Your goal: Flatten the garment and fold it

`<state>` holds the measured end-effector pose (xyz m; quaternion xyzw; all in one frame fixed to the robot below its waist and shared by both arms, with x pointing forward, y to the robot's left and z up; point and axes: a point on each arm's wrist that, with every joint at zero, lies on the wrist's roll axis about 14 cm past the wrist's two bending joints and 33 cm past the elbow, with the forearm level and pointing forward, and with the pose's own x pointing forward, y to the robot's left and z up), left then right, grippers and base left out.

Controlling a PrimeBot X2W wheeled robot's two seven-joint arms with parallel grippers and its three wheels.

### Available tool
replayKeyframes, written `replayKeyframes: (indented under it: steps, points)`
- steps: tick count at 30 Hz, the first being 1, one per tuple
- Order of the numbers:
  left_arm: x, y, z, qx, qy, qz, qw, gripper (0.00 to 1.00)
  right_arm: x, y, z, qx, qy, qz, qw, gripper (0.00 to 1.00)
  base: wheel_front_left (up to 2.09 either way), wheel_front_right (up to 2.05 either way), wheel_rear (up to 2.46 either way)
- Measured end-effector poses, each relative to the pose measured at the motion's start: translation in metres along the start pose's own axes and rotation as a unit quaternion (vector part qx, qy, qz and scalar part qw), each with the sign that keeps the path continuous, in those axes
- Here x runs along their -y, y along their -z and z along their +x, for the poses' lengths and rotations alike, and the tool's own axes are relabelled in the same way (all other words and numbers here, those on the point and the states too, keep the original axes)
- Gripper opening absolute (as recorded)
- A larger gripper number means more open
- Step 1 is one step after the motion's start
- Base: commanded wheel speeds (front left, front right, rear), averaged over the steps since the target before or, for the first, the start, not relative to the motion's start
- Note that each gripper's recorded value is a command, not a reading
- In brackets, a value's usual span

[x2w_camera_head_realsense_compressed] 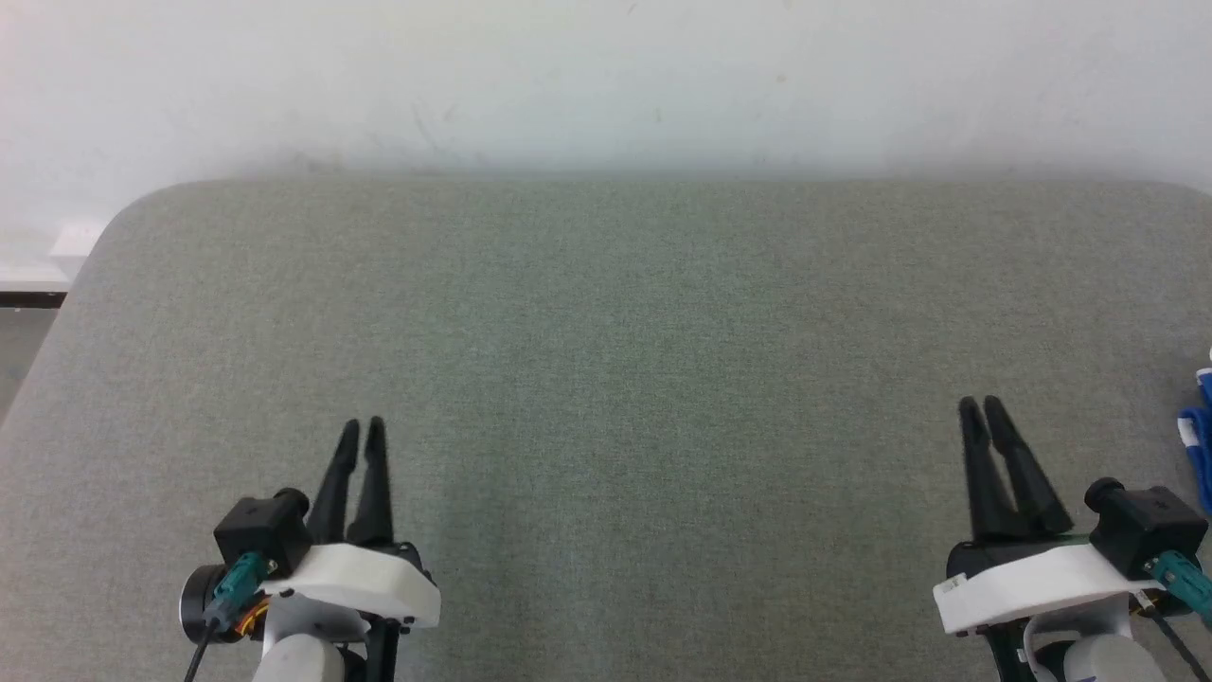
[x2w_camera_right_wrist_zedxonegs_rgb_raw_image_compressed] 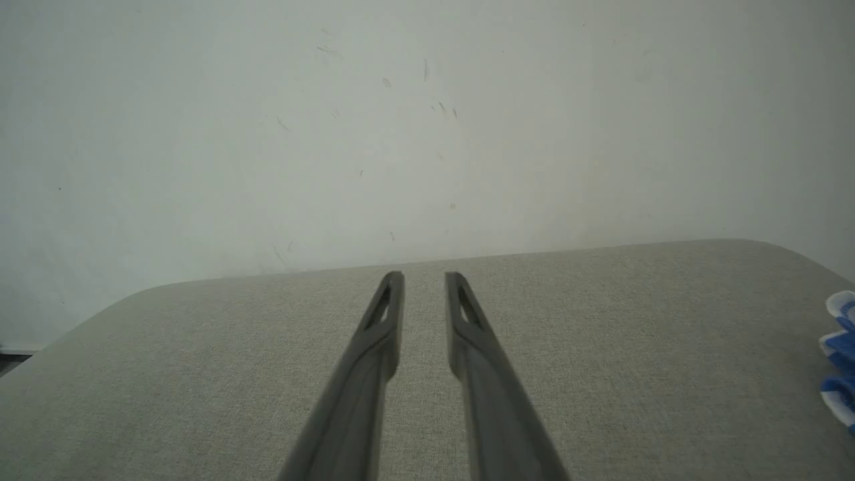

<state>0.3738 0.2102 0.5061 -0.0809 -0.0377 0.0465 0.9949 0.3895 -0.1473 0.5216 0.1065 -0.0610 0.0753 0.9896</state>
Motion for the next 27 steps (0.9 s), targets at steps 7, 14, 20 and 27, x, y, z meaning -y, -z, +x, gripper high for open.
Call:
replayKeyframes:
  steps: [7,14,20,27]
  points:
    - [0.0009,-0.0001,0.0005,-0.001,0.001,0.0,1.0,0.0,0.001,-0.0004,-0.0005,0.0,0.001,-0.001,1.0,0.0,0.0,0.0,0.0]
    - [0.0037,-0.0019,0.002,-0.002,0.006,0.003,1.0,0.0,0.0016,-0.0001,-0.0013,-0.006,0.002,-0.006,1.0,0.0,0.0,0.0,0.0]
    - [0.0061,-0.0039,0.0028,-0.002,0.01,0.007,1.0,0.0,0.0017,-0.0015,-0.0017,-0.007,0.001,-0.012,1.0,0.0,0.0,0.0,0.0]
    - [0.0089,-0.0054,0.0034,-0.003,0.015,0.015,1.0,0.0,0.0018,-0.0025,-0.0021,-0.011,0.0,-0.02,1.0,0.0,0.0,0.0,0.0]
